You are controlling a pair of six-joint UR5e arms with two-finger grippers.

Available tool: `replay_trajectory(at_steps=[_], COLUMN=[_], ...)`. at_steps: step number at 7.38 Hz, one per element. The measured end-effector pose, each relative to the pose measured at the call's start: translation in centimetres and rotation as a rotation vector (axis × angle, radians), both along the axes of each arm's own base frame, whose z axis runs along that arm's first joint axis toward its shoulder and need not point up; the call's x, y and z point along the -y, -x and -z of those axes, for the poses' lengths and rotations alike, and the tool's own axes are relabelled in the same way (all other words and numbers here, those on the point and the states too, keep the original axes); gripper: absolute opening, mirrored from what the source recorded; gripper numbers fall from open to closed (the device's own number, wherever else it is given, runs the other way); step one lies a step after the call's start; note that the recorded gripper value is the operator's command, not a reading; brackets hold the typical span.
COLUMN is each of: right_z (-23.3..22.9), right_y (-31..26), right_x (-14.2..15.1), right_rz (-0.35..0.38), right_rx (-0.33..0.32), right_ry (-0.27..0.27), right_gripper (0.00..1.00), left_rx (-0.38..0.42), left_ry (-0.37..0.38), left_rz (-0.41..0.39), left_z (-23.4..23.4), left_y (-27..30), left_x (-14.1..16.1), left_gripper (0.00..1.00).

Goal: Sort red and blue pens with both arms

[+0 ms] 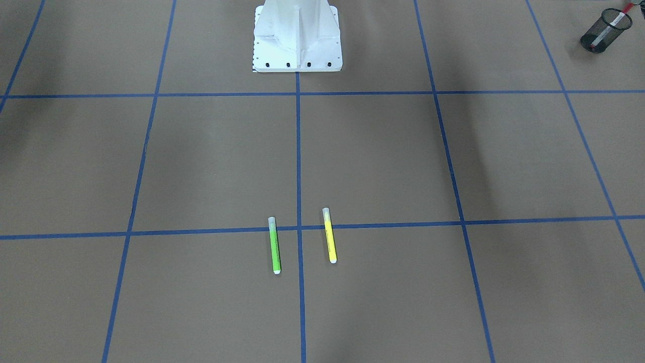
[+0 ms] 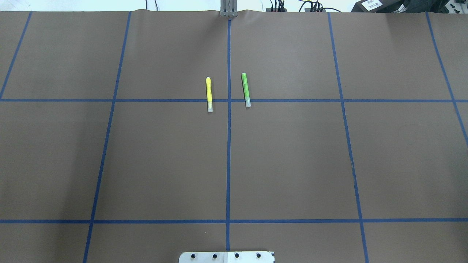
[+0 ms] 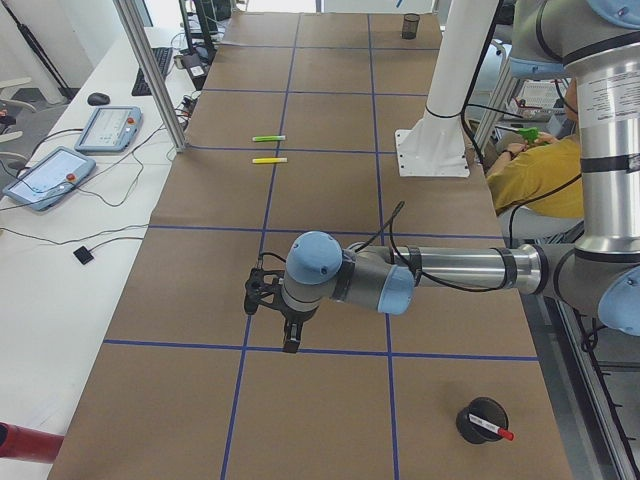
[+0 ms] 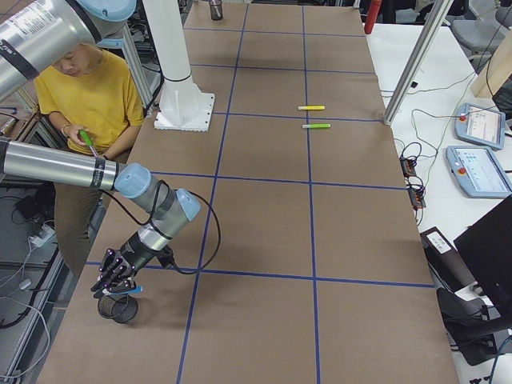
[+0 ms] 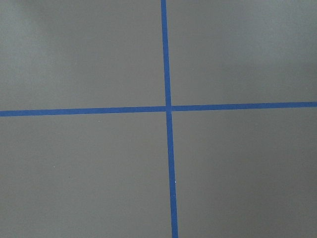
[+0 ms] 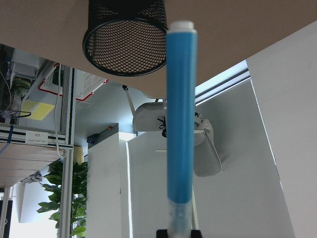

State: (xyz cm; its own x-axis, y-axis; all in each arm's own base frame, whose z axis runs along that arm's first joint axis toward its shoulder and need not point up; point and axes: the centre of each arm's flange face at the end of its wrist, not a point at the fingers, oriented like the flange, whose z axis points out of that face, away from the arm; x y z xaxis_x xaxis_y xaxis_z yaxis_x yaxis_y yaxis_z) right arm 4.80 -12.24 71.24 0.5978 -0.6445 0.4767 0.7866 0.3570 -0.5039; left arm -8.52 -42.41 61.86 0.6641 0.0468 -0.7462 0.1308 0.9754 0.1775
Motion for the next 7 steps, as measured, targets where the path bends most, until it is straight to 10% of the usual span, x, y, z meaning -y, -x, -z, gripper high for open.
replay_trajectory(at_steps=[7], right_z=[-2.8], right_y=[-1.8], right_x=[-5.4], right_rz=[-0.075], right_rx=[0.097], right_ry=[0.126], right_gripper=[0.0], left_rx=[0.001], left_ry=[-0.023], left_rz=[0.0], left_z=[0.3], left_y=[0.0], left_x=[0.0], left_gripper=[1.0])
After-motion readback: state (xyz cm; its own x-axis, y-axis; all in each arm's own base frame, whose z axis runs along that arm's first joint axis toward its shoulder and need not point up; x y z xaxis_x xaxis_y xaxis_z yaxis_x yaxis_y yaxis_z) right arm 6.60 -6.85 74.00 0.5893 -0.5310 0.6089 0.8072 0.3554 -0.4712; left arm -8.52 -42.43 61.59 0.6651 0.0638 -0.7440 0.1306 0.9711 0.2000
